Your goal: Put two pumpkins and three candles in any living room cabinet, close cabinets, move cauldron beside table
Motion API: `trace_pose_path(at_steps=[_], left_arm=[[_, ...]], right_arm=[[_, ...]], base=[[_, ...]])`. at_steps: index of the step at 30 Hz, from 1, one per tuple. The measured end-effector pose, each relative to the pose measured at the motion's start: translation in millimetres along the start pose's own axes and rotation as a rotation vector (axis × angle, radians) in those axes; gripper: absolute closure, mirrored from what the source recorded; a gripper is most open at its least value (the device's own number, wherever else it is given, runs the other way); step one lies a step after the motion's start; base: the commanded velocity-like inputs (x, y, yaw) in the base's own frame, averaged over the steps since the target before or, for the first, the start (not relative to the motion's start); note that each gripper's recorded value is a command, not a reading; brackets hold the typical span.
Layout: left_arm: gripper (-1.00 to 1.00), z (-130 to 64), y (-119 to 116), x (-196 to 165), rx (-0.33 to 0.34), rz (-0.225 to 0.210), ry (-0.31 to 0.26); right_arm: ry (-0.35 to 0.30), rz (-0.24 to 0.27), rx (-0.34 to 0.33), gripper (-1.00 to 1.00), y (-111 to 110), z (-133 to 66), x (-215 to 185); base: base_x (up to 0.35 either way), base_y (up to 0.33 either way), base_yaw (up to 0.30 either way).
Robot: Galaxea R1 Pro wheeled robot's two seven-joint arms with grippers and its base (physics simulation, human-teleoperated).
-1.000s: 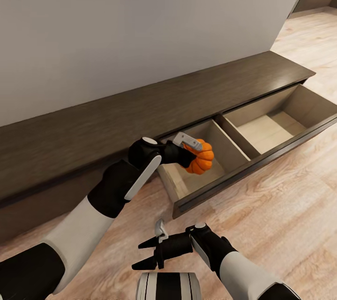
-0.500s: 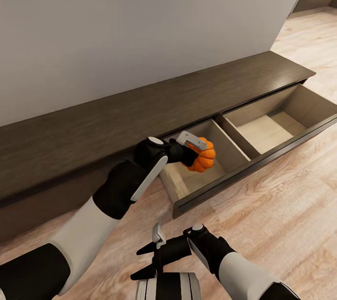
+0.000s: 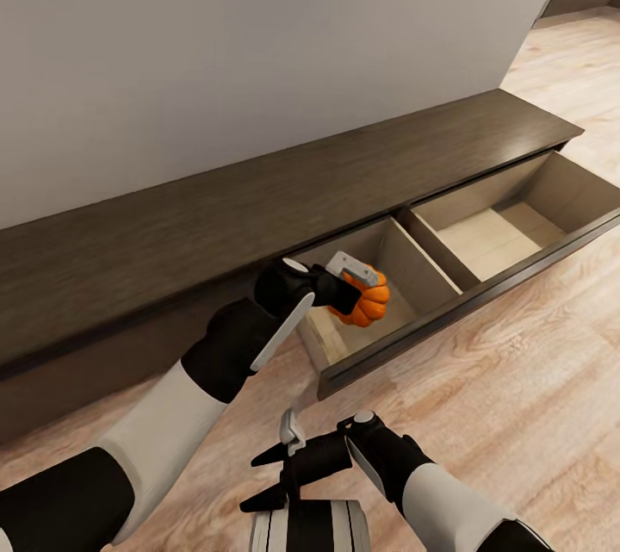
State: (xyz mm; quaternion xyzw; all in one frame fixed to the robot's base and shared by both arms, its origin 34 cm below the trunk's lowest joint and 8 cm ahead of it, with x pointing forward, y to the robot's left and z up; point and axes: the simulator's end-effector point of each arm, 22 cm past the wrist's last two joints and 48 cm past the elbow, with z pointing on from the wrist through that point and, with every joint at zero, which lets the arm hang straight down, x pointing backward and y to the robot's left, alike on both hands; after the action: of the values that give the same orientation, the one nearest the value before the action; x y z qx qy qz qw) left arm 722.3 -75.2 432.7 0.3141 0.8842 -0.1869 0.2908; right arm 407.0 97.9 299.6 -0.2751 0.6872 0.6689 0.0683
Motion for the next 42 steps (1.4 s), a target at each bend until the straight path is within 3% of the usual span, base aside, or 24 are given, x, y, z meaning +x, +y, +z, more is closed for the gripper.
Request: trace_pose_path(at_steps=[8,34,35,42], left_arm=[[1.00,3.0,-5.0,2.3,0.030,-0.006,0.001],[1.00,11.4,-5.6,9.4,0.037,-0.007,0.010],[-1.00,11.4,-5.5,9.4,0.037,-0.006,0.010],[-1.00,9.7,-5.4,6.7,0.033,0.000,0.002]], right_arm=[[-0.001,-0.004,-0.005,-1.00,-0.8,1.2,-0.5],[-0.006,-0.011,-0.013,-1.00,-3.8,3.7,-0.9],[-0.006,-0.011,-0.013,-1.00,-3.8,3.7,-0.9],[-0.006,-0.011,-0.013,-1.00,-3.8,3.7,-0.9]], base=[[0.000,0.000,0.000],[0.000,0.000,0.000],[0.000,0.000,0.000],[0.000,0.000,0.000]])
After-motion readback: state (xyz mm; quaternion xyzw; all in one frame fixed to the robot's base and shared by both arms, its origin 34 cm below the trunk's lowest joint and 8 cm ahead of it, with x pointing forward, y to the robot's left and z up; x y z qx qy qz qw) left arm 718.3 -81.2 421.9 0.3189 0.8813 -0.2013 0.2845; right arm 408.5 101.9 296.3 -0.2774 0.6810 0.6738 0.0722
